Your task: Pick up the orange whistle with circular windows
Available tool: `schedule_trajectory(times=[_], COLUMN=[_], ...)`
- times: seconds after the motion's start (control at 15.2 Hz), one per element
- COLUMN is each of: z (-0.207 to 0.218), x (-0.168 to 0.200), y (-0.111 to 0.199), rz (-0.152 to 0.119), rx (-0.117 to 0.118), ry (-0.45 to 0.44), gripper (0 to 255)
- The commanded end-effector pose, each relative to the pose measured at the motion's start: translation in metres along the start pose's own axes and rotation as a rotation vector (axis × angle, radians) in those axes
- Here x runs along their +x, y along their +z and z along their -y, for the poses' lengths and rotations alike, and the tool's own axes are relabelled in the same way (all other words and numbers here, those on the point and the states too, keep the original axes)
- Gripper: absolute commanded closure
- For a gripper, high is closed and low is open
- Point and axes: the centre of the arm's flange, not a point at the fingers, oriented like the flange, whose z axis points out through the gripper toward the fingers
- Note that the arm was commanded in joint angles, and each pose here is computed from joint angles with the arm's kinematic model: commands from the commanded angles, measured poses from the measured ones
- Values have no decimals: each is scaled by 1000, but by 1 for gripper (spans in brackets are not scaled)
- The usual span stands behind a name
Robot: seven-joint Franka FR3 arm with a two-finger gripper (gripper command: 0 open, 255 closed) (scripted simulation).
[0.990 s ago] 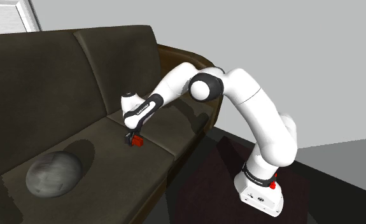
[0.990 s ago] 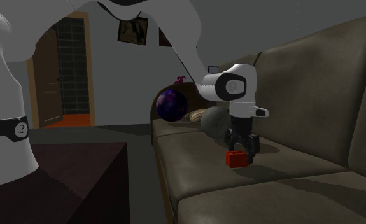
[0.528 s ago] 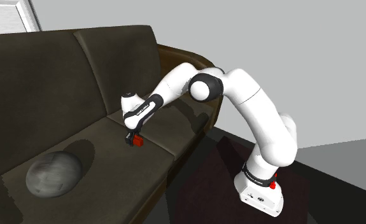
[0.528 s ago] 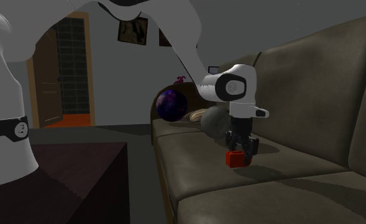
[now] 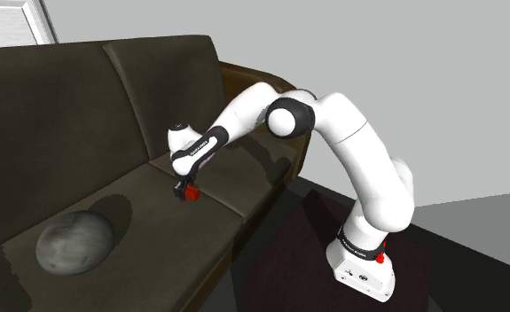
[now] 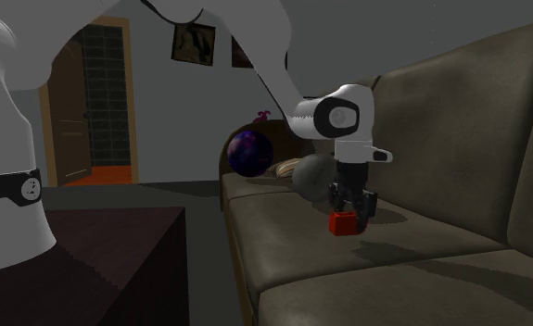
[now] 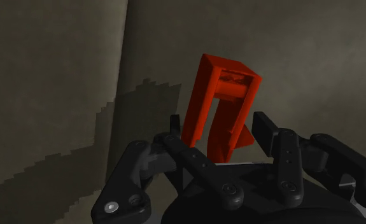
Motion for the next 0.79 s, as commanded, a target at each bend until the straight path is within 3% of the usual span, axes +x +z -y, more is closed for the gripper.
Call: schedule_trajectory(times=[0.0, 0.73], z=[0, 0], x=[0, 0], y=[-10, -59], rz=[0, 0], rx=[0, 0], ry=[0, 0], gripper=[255, 255])
